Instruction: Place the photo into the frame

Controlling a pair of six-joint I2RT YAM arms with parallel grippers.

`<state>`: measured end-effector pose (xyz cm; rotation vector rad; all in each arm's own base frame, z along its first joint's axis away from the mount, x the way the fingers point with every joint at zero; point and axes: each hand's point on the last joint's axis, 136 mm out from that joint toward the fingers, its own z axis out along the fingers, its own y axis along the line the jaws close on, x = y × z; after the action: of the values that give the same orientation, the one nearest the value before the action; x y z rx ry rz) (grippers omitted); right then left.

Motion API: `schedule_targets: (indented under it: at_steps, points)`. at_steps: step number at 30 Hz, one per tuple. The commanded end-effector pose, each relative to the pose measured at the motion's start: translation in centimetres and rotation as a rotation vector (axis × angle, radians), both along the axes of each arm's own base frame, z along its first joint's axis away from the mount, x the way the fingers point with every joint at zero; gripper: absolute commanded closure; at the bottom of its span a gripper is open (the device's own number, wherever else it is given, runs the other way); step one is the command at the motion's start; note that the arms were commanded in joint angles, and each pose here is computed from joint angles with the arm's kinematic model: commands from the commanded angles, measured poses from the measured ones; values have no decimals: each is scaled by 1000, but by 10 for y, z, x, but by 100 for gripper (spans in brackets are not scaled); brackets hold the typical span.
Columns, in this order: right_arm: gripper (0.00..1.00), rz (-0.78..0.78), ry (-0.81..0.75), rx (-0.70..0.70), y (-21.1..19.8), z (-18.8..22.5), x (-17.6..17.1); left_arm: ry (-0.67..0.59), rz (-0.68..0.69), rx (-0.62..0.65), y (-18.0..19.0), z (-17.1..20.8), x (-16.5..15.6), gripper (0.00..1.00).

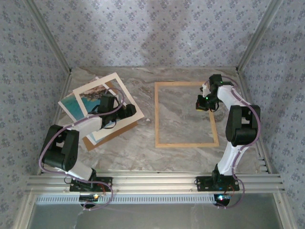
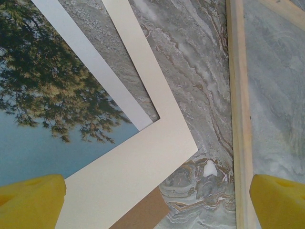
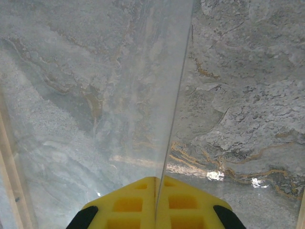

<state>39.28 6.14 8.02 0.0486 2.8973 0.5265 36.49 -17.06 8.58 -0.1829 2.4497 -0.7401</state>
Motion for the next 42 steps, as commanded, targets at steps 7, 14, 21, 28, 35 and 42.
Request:
schedule_targets:
  at_steps: [7,14,21,28,35,42]
  points:
    - [100,14,29,-46,-9,-1,0,-26,-18,8,-5,6,7,1]
    - [100,11,41,-63,-12,-2,1,-20,-19,4,-6,5,7,1]
    - [100,12,52,-96,-16,-5,1,-20,-19,5,-6,5,7,1]
    - [100,14,63,-107,-16,-7,-2,-18,-20,9,-6,4,6,1]
    - [100,12,74,-117,-17,-8,-7,-15,-19,9,-6,4,6,1]
    - [100,11,79,-131,-19,-9,-9,-11,-21,8,-7,2,6,1]
